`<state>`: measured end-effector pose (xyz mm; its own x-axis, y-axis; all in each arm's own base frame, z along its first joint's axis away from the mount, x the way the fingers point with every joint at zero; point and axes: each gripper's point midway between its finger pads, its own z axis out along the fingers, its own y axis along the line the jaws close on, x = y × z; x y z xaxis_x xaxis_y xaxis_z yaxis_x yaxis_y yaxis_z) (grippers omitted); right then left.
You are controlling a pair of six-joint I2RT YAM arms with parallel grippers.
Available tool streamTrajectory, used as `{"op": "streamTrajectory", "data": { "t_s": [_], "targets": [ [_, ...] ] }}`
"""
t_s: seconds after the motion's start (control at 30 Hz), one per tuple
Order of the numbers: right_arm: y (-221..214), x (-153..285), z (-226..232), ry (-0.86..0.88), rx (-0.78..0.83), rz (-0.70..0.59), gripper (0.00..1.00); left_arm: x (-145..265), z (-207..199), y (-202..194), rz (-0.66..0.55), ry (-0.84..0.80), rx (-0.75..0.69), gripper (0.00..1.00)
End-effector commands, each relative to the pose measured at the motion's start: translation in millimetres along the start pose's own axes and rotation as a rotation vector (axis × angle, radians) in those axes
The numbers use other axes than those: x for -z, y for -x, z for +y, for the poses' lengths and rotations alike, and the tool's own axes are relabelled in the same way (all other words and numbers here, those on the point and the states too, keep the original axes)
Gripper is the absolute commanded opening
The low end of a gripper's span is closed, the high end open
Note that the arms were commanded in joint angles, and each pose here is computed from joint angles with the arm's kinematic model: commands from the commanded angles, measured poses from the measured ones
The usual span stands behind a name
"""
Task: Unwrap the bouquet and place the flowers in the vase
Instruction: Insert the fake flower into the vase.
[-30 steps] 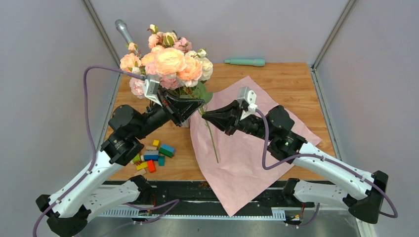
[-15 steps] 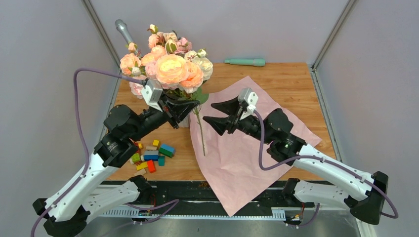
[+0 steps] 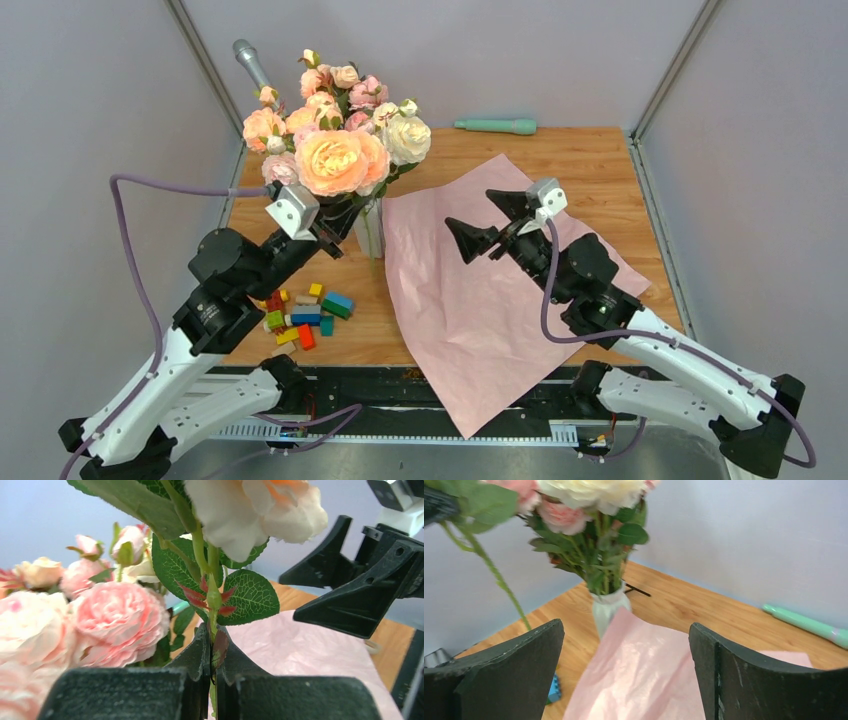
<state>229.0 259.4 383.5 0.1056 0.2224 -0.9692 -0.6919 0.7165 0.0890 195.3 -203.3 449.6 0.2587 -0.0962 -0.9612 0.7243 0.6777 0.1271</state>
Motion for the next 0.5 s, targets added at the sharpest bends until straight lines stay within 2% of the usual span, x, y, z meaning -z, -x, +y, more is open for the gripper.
{"op": "streamTrajectory", "data": {
  "t_s": [0.0,0.27,0.47],
  "targets": [
    [-6.8,12.8,-35.3,-0.141,-0.018,0.002,0.98,12.0,25.1,20.2,-0.086,0.126,-0.102,0.0],
    [-19.7,26.8,-64.3,-0.236,-0.052,0.002,0.99,35.4,50.4,44.3,-0.232,0.284,-0.14,0.0],
    [-38.4,21.6,-59.7,-0.203,-0.068,0.014,0.99,43.1,64.5,63.6,-0.36,0.379,-0.14,0.0]
  ]
}}
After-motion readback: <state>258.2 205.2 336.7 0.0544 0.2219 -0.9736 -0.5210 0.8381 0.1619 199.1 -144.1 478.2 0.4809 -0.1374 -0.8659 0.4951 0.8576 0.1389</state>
